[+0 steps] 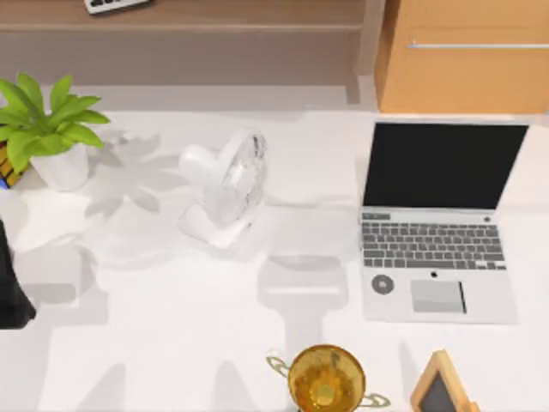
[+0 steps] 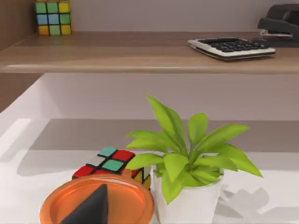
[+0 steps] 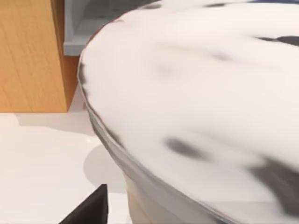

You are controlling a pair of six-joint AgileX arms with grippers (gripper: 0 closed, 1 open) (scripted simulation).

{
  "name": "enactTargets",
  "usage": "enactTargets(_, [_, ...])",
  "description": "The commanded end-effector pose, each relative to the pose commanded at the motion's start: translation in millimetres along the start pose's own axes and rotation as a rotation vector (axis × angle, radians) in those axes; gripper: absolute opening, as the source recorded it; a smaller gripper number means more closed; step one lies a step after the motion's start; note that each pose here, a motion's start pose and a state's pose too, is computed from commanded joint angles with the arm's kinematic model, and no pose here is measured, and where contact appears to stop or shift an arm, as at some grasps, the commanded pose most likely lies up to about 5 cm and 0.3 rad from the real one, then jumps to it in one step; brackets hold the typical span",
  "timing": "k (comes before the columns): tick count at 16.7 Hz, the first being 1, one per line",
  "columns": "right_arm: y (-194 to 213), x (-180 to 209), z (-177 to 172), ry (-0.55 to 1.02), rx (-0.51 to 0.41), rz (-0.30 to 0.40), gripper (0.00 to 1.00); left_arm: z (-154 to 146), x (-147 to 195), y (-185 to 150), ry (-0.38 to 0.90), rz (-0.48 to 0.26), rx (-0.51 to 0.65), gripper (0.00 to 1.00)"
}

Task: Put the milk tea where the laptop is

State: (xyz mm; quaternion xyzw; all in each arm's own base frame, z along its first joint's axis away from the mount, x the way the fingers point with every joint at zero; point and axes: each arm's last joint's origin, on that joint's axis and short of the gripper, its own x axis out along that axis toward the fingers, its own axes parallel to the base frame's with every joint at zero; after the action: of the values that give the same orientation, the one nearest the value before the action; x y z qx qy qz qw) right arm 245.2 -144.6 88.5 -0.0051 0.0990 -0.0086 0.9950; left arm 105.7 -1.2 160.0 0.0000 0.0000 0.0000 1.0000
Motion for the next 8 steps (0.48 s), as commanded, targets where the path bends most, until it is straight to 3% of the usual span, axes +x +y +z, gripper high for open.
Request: enactTargets(8, [0.0,0.0,0.0,0.0,0.0,0.0,0.4,0.0,0.0,0.0,0.0,0.0,0.0,1.0])
